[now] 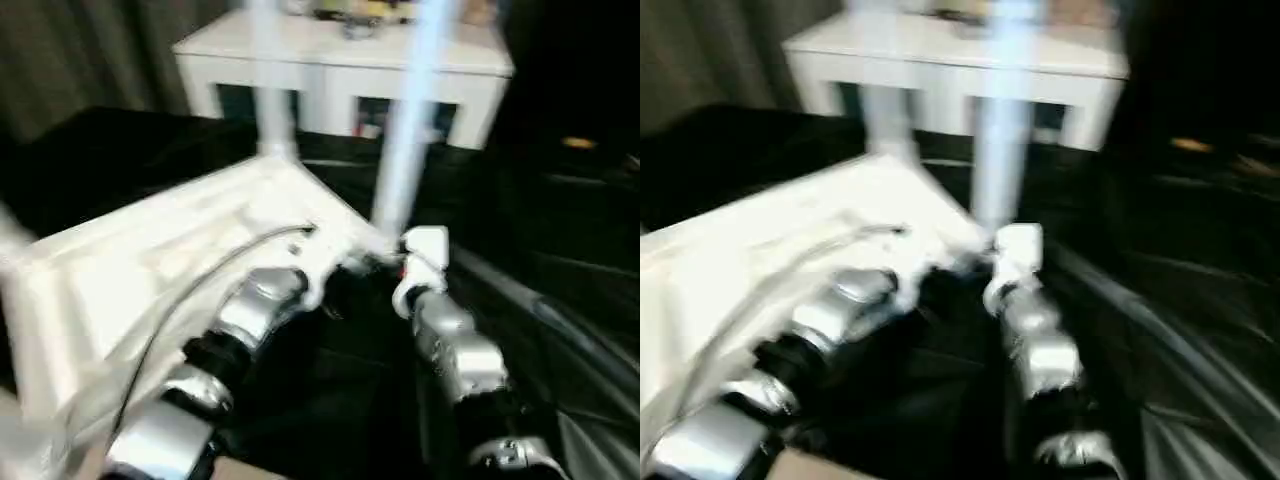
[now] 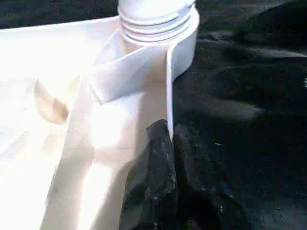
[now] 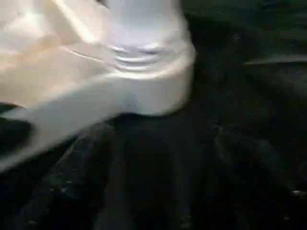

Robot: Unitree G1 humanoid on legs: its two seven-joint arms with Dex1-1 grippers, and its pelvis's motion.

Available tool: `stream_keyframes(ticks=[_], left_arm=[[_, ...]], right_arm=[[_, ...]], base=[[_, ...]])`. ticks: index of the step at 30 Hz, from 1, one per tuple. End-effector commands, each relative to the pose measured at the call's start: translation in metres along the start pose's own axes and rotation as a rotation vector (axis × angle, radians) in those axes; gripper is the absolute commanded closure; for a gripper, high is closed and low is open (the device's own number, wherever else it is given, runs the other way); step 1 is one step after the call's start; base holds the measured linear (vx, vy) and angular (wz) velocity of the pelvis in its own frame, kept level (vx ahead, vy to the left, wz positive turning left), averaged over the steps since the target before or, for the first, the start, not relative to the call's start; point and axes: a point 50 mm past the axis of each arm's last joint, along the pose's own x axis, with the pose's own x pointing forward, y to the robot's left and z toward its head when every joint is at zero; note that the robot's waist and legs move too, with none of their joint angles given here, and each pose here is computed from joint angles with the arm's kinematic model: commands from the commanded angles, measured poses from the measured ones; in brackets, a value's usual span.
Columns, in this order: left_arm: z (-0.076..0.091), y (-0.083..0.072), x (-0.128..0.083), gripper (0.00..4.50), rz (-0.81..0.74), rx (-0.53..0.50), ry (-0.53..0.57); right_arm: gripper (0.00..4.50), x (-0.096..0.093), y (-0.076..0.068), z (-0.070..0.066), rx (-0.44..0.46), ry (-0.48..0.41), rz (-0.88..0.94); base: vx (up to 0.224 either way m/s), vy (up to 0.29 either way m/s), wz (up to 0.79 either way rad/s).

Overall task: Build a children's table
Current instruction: Rotate leg to tighten

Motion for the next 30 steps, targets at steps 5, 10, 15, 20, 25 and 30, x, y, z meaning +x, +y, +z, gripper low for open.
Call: stream_keyframes(ticks=[5, 10, 15, 20, 25, 30], left_arm=[[-0.033, -0.004, -0.01, 4.5, -0.137, 0.044, 0.092], [-0.027, -0.023, -0.021, 4.5, -0.442, 0.189, -0.014], [-0.017, -0.026, -0.024, 4.5, -0.51, 0.268, -0.083], [0.006, -0.029, -0.018, 4.5, -0.481, 0.304, -0.217], [0.018, -0.025, -0.02, 4.22, -0.425, 0.285, -0.315], [0.008, -0.022, -0.045, 3.81, -0.473, 0.178, -0.33]], right_arm=[[0.66, -0.018, -0.015, 0.013, -0.131, -0.052, 0.226], [0.66, -0.037, -0.044, 0.008, -0.18, -0.027, 0.27], [0.66, -0.057, -0.063, -0.003, -0.25, 0.06, 0.352], [0.66, -0.07, -0.061, -0.012, -0.264, 0.096, 0.425], [0.64, -0.078, -0.055, -0.015, -0.265, 0.105, 0.478], [0.64, -0.096, -0.051, -0.015, -0.28, 0.12, 0.587]], base=[[0.0, 0.0, 0.0], [0.0, 0.0, 0.0], [0.0, 0.0, 0.0], [0.0, 0.0, 0.0], [0.0, 0.0, 0.0], [0.0, 0.0, 0.0]])
